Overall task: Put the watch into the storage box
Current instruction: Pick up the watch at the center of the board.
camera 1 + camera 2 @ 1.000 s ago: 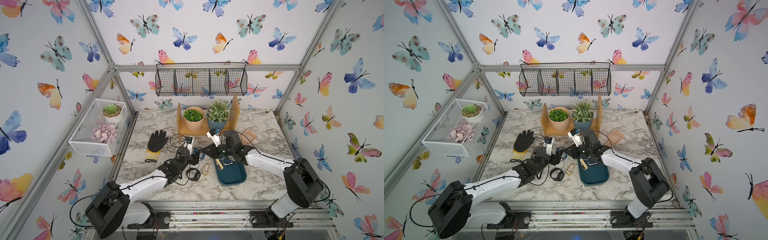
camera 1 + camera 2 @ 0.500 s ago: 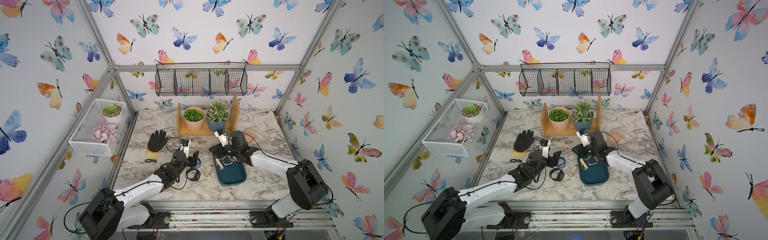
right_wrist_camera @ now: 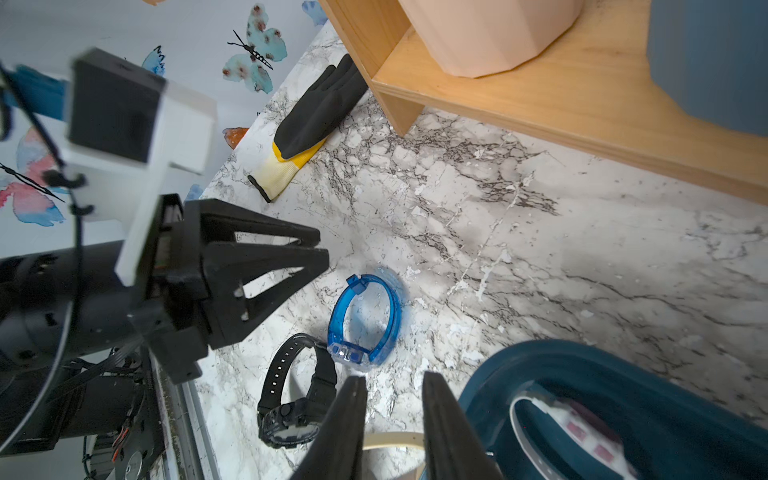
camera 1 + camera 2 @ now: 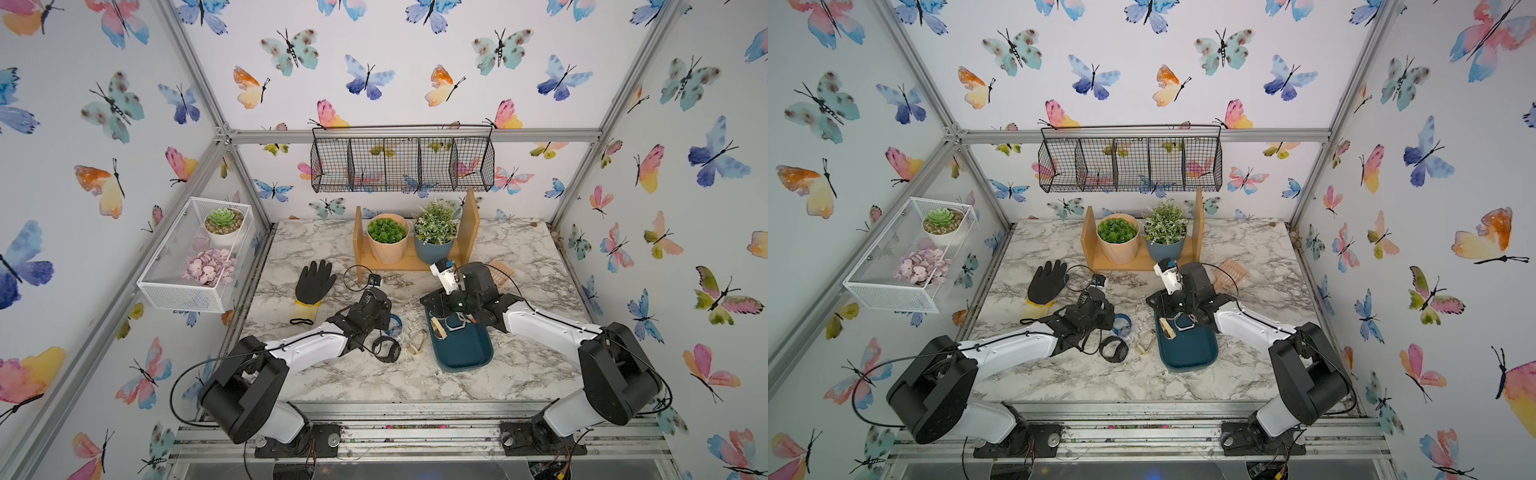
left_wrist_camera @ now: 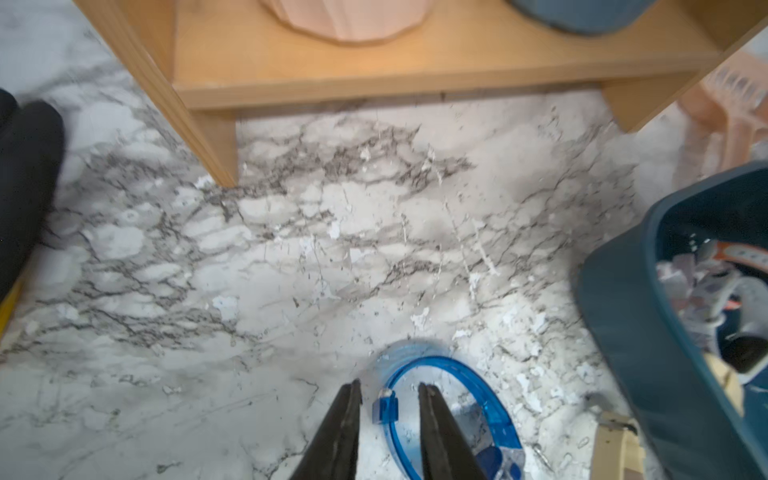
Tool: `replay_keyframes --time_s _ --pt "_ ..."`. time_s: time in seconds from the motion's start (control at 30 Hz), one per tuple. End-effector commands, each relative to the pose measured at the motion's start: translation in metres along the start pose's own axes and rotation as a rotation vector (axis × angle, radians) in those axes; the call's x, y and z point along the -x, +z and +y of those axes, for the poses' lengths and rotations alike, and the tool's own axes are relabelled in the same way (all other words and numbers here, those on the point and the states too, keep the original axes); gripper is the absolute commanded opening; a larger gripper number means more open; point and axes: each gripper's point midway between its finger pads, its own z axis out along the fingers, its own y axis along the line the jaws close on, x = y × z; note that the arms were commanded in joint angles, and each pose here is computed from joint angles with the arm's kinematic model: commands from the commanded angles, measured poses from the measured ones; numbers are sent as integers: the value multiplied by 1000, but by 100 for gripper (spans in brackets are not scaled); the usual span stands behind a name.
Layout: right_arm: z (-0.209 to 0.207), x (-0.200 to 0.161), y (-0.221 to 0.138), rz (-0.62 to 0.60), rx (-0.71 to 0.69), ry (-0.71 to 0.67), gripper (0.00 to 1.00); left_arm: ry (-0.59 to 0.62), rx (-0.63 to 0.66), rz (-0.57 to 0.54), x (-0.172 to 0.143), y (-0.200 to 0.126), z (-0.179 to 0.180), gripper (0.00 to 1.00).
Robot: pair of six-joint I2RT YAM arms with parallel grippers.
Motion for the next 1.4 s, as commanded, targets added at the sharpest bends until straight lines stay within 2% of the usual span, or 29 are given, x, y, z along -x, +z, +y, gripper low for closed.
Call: replay_keyframes --time_s 0.0,0.23,0.6,0.73,0.77,0.8,0.9,1.13,1.37 --pt "-3 -3 4 11 -8 -6 30 -4 -24 122 -23 7 -5 29" --pt "-5 -6 8 21 -10 -8 31 19 -20 215 -38 24 -9 29" --pt "-7 -7 11 32 -7 -7 32 27 25 266 -52 35 -2 25" --pt "-6 -6 14 33 -2 -9 32 27 30 272 -54 37 -1 6" --pt "-6 -5 14 33 -1 -9 32 27 31 270 -53 37 -1 1" --pt "-6 -5 14 35 0 -9 32 26 34 265 -52 36 -1 0" --pt "-5 -4 15 40 4 -19 32 19 55 225 -40 31 2 0" --pt "6 -2 20 67 -43 -87 33 -16 18 30 7 0 -2 0" --pt "20 2 27 80 -136 -174 38 37 43 53 15 -3 -5 0"
